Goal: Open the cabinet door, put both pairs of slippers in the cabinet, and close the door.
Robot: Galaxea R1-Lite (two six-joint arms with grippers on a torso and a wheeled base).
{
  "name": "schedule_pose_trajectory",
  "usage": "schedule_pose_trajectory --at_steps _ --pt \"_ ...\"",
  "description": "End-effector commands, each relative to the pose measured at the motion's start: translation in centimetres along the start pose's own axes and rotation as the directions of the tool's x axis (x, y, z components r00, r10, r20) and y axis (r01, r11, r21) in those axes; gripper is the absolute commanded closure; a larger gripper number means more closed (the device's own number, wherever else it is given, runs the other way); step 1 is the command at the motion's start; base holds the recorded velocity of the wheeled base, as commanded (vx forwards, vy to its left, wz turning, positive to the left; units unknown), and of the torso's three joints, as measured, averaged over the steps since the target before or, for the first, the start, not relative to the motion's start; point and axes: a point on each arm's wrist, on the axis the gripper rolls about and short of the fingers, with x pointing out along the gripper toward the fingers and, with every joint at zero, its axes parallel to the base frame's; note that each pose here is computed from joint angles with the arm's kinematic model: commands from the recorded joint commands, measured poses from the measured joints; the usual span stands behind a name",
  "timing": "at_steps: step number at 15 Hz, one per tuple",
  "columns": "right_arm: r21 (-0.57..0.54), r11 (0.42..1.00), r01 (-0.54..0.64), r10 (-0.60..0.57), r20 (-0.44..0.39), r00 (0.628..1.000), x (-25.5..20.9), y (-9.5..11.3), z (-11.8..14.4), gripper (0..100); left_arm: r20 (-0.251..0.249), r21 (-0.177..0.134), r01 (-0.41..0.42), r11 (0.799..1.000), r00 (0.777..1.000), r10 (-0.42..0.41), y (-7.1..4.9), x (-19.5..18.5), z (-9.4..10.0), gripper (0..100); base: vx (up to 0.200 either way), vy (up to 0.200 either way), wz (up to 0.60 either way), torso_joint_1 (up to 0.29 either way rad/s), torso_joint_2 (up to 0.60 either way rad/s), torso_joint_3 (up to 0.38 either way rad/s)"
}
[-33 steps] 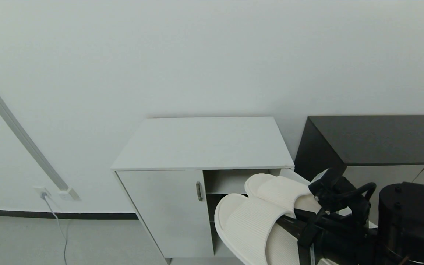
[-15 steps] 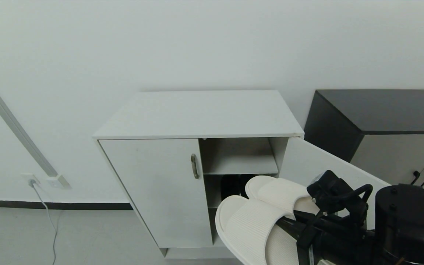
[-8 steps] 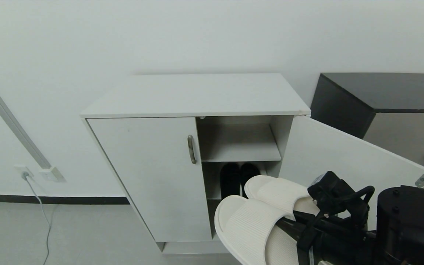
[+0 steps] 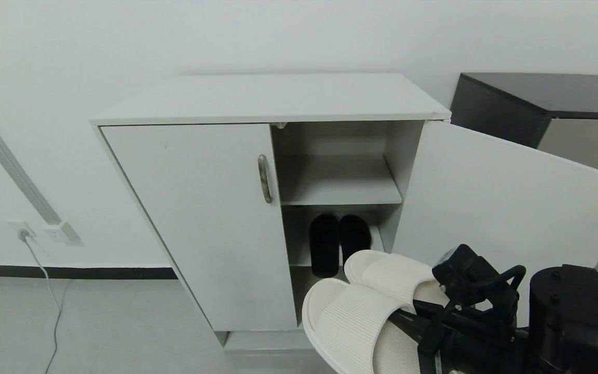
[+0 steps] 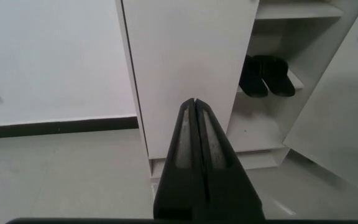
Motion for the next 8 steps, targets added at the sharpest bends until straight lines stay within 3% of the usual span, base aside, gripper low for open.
schedule_pose_trajectory --at_steps 1,8 --pt "-0.002 1.0 0.0 0.0 -0.004 1.0 0.04 0.0 -0.13 100 -0.001 0.001 0.0 1.0 1.0 0.0 0.0 0.01 0.0 100 0.0 0.0 0.0 -0.11 0.45 0.344" --pt "0.0 1.0 0.001 -0.001 -0.003 1.0 0.04 -0.04 -0.11 100 0.0 0.001 0.0 1.0 1.0 0.0 0.0 0.0 0.0 100 0.0 0.0 0.0 -0.054 0.45 0.387"
